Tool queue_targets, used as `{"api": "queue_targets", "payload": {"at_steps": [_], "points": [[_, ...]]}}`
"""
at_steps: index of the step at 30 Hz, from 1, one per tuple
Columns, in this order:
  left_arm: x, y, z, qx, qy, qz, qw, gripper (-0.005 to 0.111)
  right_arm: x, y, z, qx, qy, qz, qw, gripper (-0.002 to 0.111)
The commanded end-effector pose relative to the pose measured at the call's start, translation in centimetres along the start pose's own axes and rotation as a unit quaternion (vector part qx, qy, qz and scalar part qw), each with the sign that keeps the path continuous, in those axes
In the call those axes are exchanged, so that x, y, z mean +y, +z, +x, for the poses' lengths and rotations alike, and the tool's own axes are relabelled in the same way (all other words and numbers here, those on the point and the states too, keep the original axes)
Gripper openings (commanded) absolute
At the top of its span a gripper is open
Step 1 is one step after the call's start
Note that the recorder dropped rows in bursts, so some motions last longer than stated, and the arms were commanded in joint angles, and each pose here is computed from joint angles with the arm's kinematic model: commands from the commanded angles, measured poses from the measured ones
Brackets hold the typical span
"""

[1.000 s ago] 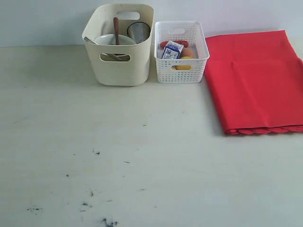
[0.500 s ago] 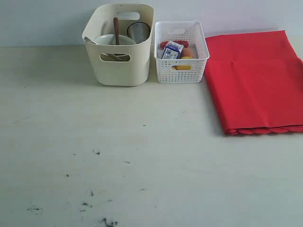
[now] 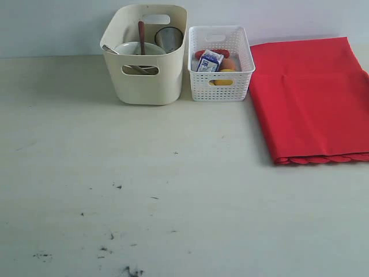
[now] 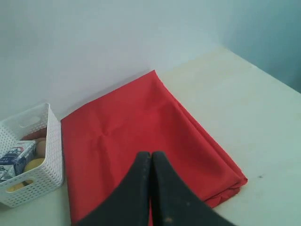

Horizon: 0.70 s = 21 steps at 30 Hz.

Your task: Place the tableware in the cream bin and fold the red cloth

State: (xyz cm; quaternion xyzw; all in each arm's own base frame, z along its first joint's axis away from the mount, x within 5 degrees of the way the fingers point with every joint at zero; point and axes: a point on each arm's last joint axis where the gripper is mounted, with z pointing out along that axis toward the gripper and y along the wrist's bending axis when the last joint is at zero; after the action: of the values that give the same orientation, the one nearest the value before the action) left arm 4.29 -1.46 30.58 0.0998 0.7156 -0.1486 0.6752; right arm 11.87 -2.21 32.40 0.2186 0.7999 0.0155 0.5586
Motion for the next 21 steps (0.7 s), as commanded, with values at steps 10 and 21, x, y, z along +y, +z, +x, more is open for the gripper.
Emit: {"api": "queue_targets", "payload": {"at_steps": [10,21], "points": [[0.2,-0.2,0.1,-0.028,0.045,-0.014,0.998,0.003,-0.1,-0.2,0.1,-0.003,0.004,-0.002,1.0,0.0],[2.6,0.6,6.9,-0.117,0.03,-0.205,0.971,0.003,-0.1,-0.2,0.1,-0.001,0.004,0.0,1.0,0.0]]}}
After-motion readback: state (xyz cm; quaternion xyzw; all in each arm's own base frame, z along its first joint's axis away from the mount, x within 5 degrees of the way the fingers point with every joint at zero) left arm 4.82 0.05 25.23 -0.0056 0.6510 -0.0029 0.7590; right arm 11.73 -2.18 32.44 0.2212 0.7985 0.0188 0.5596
